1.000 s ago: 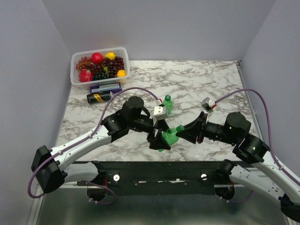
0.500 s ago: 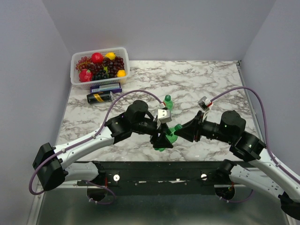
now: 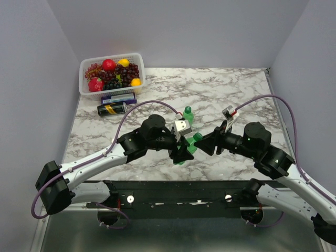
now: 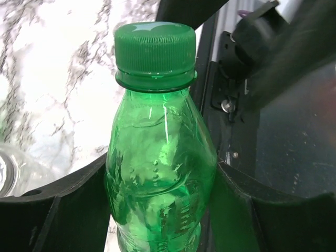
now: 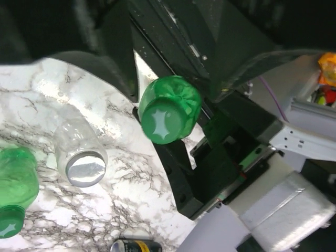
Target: Unscrew the bottle caps
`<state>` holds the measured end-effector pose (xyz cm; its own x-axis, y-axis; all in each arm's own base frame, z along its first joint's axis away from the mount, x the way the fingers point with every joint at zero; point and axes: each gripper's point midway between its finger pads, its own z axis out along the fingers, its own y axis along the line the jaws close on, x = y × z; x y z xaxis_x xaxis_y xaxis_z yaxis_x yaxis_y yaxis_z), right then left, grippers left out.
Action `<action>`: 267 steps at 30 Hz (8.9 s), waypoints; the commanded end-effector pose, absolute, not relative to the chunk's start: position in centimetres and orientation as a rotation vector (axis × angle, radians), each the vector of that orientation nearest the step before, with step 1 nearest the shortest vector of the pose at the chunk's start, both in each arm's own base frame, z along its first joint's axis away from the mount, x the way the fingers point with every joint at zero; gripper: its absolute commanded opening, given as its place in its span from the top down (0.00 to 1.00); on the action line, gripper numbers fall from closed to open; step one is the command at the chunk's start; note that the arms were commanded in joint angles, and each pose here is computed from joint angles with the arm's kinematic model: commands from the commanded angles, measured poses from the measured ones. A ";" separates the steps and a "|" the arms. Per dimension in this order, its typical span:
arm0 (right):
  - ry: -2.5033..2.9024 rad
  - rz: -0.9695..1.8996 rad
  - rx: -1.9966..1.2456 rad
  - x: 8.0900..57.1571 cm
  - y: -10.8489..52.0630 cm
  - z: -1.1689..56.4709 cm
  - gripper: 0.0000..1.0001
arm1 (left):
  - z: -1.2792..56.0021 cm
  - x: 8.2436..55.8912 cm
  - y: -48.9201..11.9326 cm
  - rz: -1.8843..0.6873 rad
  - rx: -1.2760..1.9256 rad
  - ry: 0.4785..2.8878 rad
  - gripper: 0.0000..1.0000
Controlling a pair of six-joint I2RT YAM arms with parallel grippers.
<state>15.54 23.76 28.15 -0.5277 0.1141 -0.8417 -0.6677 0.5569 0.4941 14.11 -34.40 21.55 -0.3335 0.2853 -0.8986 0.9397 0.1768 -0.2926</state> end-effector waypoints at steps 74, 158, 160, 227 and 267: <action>1.385 1.275 -0.656 14.1 26.3 30.6 0.99 | 28.5 5.8 -32.3 -1.749 1.482 1.265 0.87; 1.770 1.069 -0.039 22.7 27.5 26.5 0.63 | 20.7 17.9 -32.5 -0.863 1.012 1.841 0.89; 1.767 1.081 -0.044 22.5 27.6 26.5 0.71 | 20.7 17.9 -32.5 -0.864 1.014 1.839 0.89; 1.586 1.008 -0.252 17.9 21.7 29.8 0.24 | 20.9 15.8 -33.8 -1.057 1.152 1.772 0.91; 1.730 1.108 -0.190 20.2 26.5 27.3 0.52 | 19.3 18.0 -33.0 -0.803 1.031 1.837 0.94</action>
<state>20.54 25.94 26.55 -0.4578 0.3558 -0.8147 -0.5628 0.5934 0.5754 17.59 -32.64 18.31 -0.3252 0.3587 -0.8750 0.8820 0.4488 -0.1438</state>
